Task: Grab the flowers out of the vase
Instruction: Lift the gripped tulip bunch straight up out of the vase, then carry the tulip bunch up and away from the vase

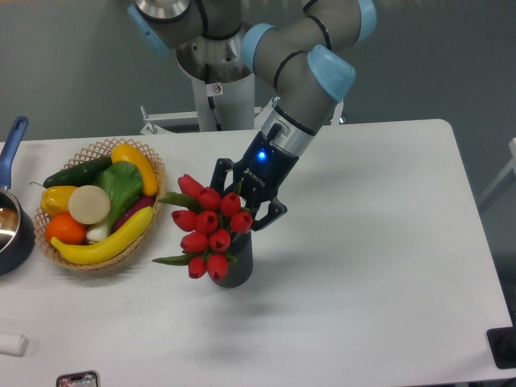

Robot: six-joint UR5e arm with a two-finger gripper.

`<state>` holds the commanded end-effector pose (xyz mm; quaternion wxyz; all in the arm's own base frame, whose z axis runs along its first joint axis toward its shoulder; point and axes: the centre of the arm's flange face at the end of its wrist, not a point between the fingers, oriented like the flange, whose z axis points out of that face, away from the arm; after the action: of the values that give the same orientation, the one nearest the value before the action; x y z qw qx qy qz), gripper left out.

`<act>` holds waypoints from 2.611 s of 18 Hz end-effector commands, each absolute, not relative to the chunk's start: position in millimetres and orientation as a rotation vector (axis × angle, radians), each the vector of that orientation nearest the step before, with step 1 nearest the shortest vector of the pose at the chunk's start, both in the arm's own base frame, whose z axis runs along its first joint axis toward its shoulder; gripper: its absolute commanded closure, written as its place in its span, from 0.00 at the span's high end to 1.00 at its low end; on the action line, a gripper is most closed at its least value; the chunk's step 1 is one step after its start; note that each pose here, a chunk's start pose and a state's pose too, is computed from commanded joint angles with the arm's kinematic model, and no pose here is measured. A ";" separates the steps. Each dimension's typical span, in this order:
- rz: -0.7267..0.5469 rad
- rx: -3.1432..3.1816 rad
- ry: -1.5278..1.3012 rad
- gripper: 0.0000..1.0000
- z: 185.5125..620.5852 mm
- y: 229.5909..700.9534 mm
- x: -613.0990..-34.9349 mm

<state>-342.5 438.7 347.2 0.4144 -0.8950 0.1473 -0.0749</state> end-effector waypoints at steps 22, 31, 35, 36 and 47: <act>-0.225 -2.038 0.180 0.48 439.8 420.3 -349.6; -0.274 -1.964 0.087 0.47 465.2 410.2 -360.7; -0.285 -1.935 0.043 0.44 477.2 403.1 -371.9; -0.282 -1.924 0.039 0.44 480.3 400.0 -375.5; -0.260 -1.891 -0.041 0.45 523.1 389.2 -403.8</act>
<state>-403.8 389.2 523.1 0.5778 -0.8084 -0.0175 -0.1113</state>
